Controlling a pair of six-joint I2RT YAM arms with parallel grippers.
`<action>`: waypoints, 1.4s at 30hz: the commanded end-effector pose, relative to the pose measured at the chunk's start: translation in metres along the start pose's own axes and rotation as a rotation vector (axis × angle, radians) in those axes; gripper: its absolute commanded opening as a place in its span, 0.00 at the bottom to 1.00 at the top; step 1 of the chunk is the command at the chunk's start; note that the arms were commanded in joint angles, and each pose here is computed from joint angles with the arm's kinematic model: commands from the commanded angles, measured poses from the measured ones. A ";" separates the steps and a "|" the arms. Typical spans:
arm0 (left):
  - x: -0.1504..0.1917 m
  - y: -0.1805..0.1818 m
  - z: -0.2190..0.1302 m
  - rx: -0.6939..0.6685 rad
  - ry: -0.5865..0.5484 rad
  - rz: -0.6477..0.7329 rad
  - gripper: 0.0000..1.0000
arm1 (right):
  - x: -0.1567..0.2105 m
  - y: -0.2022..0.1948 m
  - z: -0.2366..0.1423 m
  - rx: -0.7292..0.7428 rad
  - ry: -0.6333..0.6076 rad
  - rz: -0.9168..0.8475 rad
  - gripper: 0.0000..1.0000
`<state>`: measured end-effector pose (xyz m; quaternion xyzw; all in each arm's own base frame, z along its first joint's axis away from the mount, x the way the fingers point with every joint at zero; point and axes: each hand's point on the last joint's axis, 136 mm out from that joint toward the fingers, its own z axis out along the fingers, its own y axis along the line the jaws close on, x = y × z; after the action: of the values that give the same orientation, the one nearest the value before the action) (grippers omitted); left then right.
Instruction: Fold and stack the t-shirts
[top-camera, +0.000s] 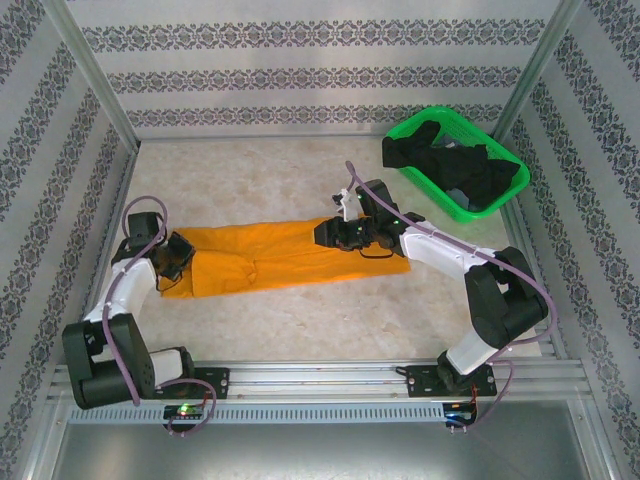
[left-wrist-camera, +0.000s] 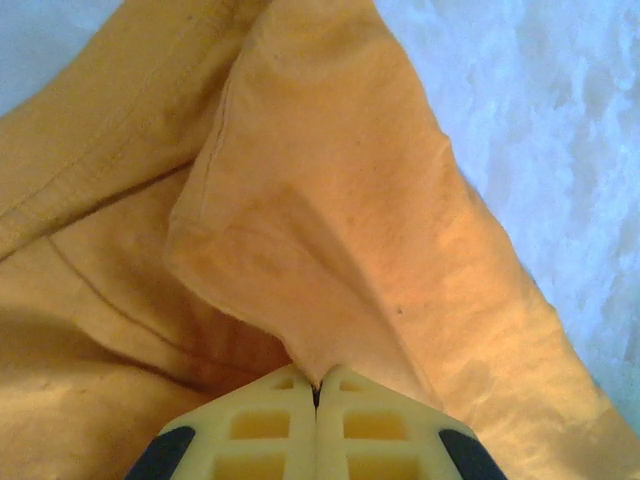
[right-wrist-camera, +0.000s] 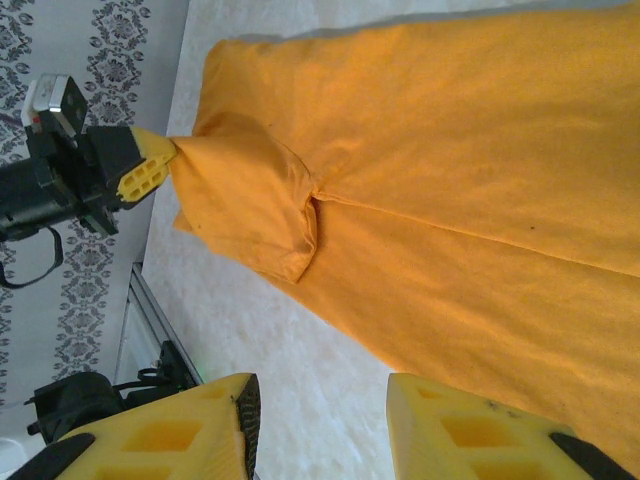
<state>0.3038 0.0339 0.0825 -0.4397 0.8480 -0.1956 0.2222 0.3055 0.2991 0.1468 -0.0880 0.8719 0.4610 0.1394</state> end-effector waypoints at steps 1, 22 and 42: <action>-0.005 0.000 0.005 -0.049 0.019 0.015 0.00 | -0.003 0.011 -0.006 -0.017 -0.030 -0.031 0.40; -0.057 0.007 0.065 -0.226 0.022 0.189 0.17 | -0.022 -0.049 -0.044 0.150 -0.212 0.083 0.32; 0.097 -0.057 0.061 0.131 0.163 0.209 0.34 | -0.024 -0.014 -0.046 0.138 -0.169 -0.049 0.31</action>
<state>0.3029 -0.0646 0.0291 -0.3100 0.9136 -0.1977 0.1738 0.3247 0.2455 0.1479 -0.0369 0.8965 0.3868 0.2129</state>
